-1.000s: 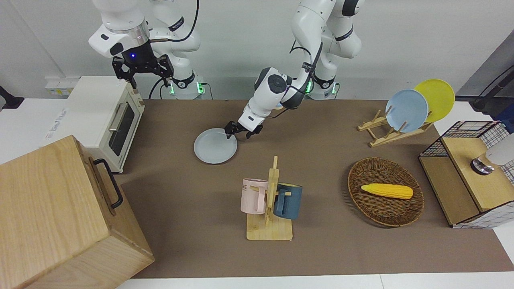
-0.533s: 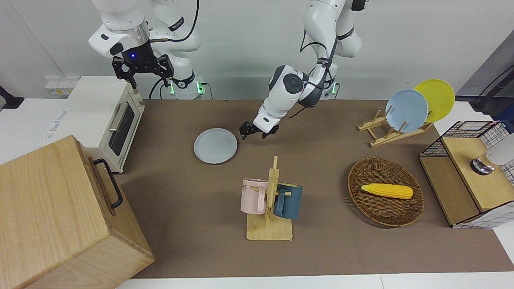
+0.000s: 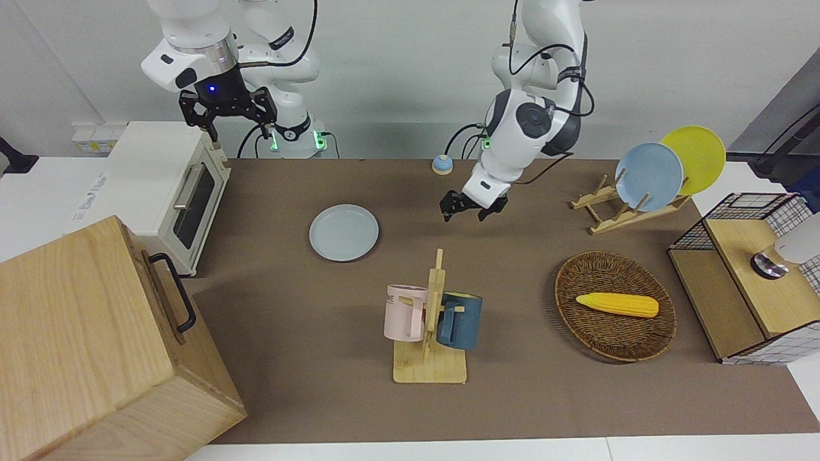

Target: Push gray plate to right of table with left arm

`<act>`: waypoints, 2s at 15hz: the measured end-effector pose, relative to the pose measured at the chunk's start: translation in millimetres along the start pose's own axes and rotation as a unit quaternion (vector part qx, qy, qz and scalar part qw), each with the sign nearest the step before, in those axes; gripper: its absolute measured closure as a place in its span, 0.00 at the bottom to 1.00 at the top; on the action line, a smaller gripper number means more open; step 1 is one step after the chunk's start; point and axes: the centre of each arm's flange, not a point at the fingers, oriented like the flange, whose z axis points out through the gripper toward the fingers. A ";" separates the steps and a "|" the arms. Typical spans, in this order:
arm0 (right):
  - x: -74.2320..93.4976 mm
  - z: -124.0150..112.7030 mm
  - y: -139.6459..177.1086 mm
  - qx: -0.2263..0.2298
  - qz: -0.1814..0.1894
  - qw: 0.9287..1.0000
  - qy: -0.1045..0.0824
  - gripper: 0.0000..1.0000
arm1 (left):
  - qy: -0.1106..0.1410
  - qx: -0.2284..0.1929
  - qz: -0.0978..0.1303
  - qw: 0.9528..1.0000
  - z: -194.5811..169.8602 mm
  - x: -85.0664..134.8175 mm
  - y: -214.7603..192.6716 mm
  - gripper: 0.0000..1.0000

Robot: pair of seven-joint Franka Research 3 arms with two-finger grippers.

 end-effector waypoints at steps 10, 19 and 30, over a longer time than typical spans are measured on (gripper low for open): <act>0.0 0.0 0.0 0.000 0.000 1.000 0.000 0.00 | 0.026 0.064 0.093 0.993 -108.7 49.3 -137.8 0.00; 0.0 0.0 0.0 0.000 0.000 1.000 0.000 0.00 | 0.067 0.122 0.119 0.983 -233.7 32.6 -144.9 0.00; 0.0 0.0 0.0 0.000 0.000 1.000 0.000 0.00 | 0.066 0.123 0.114 0.984 -254.5 26.6 -145.2 0.00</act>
